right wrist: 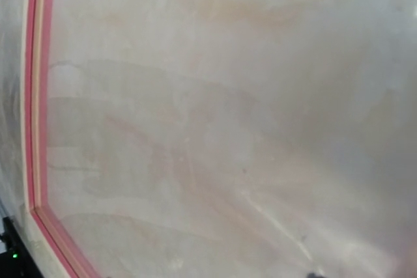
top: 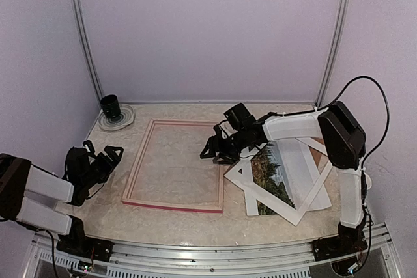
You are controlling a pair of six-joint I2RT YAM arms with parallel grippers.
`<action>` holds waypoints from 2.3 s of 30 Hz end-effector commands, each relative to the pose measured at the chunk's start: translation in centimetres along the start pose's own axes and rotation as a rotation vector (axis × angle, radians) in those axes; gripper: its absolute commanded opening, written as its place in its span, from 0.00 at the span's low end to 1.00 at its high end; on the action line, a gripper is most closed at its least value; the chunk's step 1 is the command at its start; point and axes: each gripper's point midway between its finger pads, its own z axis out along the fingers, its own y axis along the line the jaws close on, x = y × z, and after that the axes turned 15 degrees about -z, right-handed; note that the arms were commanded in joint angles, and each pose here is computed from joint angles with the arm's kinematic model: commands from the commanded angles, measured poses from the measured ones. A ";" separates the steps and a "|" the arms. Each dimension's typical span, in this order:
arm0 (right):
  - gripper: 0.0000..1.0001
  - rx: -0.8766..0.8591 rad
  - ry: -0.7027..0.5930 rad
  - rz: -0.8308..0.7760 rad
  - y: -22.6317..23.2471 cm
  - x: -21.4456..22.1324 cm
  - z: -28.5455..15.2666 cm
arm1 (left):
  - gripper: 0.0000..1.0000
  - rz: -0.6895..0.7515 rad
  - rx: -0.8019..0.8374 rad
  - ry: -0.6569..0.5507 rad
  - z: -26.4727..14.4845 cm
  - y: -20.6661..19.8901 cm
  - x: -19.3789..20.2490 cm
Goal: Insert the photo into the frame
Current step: Place the glass panel at the frame body.
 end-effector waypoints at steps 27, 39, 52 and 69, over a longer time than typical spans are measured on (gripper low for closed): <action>0.67 0.097 0.001 -0.092 1.1 -1.0 -1.4 | 0.99 -0.002 0.038 -0.013 0.3 -1.2 -0.6; 0.67 0.158 0.015 -0.111 0.4 -0.8 -2.1 | 0.99 -0.002 0.034 -0.013 0.3 -1.0 -0.6; 0.68 0.189 -0.002 -0.116 0.0 -1.0 -2.8 | 0.99 -0.005 0.034 -0.012 0.3 -1.0 -0.6; 0.68 0.225 -0.009 -0.104 -1.2 -1.4 -1.8 | 0.99 -0.008 0.038 -0.007 0.4 -1.0 -0.5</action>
